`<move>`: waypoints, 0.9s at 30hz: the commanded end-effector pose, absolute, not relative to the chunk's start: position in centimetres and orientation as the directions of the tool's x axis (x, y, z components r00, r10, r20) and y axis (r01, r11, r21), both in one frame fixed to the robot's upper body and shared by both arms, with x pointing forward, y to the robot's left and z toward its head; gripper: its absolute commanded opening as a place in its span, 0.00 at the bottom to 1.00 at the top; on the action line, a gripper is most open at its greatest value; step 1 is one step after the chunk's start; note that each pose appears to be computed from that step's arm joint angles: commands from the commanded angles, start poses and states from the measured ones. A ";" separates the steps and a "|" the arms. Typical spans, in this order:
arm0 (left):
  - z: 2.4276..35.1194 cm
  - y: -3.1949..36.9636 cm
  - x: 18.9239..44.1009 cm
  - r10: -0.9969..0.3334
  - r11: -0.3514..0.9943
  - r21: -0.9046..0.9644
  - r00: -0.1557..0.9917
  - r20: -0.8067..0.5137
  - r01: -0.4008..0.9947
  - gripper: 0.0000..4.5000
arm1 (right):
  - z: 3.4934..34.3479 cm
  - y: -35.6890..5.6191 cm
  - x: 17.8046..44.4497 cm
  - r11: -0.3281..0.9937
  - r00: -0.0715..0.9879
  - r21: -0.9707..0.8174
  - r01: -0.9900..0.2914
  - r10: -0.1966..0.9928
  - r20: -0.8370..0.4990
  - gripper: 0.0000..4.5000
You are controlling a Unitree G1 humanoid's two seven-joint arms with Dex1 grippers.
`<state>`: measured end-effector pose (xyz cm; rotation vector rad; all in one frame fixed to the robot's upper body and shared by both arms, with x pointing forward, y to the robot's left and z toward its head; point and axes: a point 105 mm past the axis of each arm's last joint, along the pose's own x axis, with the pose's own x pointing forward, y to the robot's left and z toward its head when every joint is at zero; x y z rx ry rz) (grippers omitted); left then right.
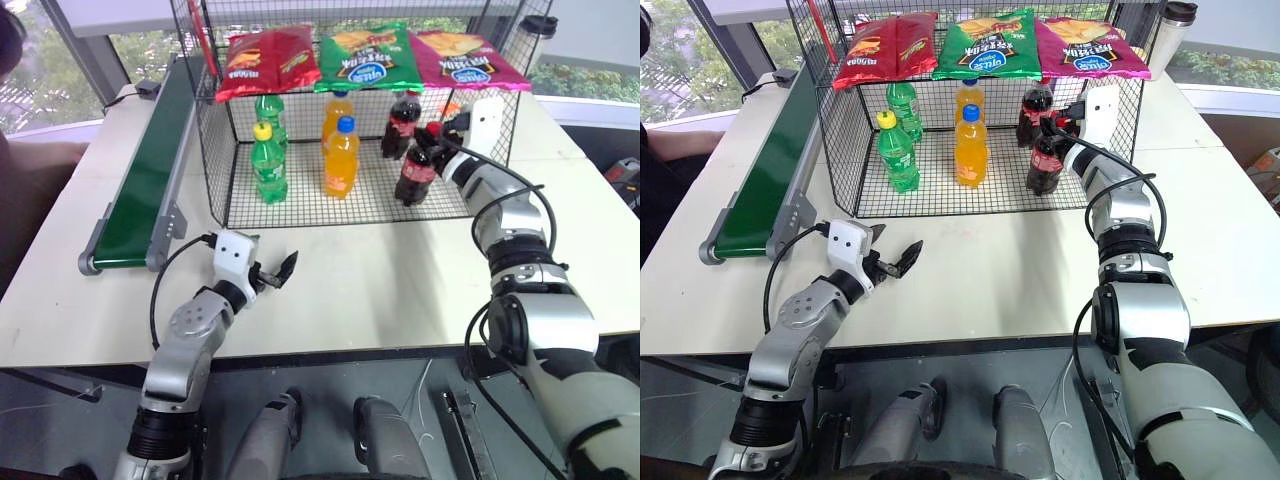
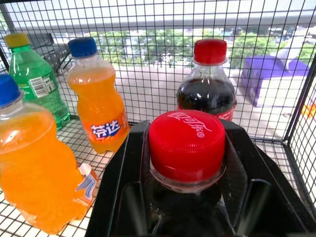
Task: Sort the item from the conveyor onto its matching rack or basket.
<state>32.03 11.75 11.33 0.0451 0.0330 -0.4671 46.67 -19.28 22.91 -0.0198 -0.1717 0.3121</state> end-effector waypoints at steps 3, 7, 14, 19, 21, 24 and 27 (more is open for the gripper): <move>12.7 11.2 31.7 -0.469 0.882 0.063 0.883 0.006 0.468 1.00 | 26.1 -18.7 46.4 0.939 0.904 -0.077 -0.335 0.343 0.254 0.98; 12.6 11.1 31.7 -0.472 0.880 0.062 0.881 0.002 0.471 1.00 | 26.5 -18.8 46.2 0.935 0.899 -0.095 -0.342 0.355 0.258 0.98; 12.5 11.0 31.6 -0.486 0.872 0.068 0.874 -0.001 0.485 1.00 | 26.4 -19.2 44.4 0.900 0.876 -0.157 -0.406 0.432 0.215 0.98; 12.4 10.8 31.5 -0.514 0.855 0.082 0.858 -0.009 0.513 1.00 | 25.1 -20.2 42.2 0.879 0.875 -0.202 -0.433 0.463 0.139 0.98; 12.4 10.6 31.5 -0.529 0.845 0.081 0.848 -0.012 0.529 1.00 | 24.5 -20.5 41.4 0.871 0.873 -0.192 -0.451 0.476 0.108 0.98; 12.4 10.3 31.5 -0.551 0.832 0.064 0.834 -0.018 0.551 1.00 | 21.6 -18.7 38.9 0.795 0.801 -0.132 -0.592 0.599 0.017 0.98; 12.4 10.2 31.5 -0.565 0.823 0.059 0.825 -0.018 0.565 1.00 | 18.6 -16.2 36.7 0.729 0.736 -0.111 -0.676 0.675 -0.049 0.98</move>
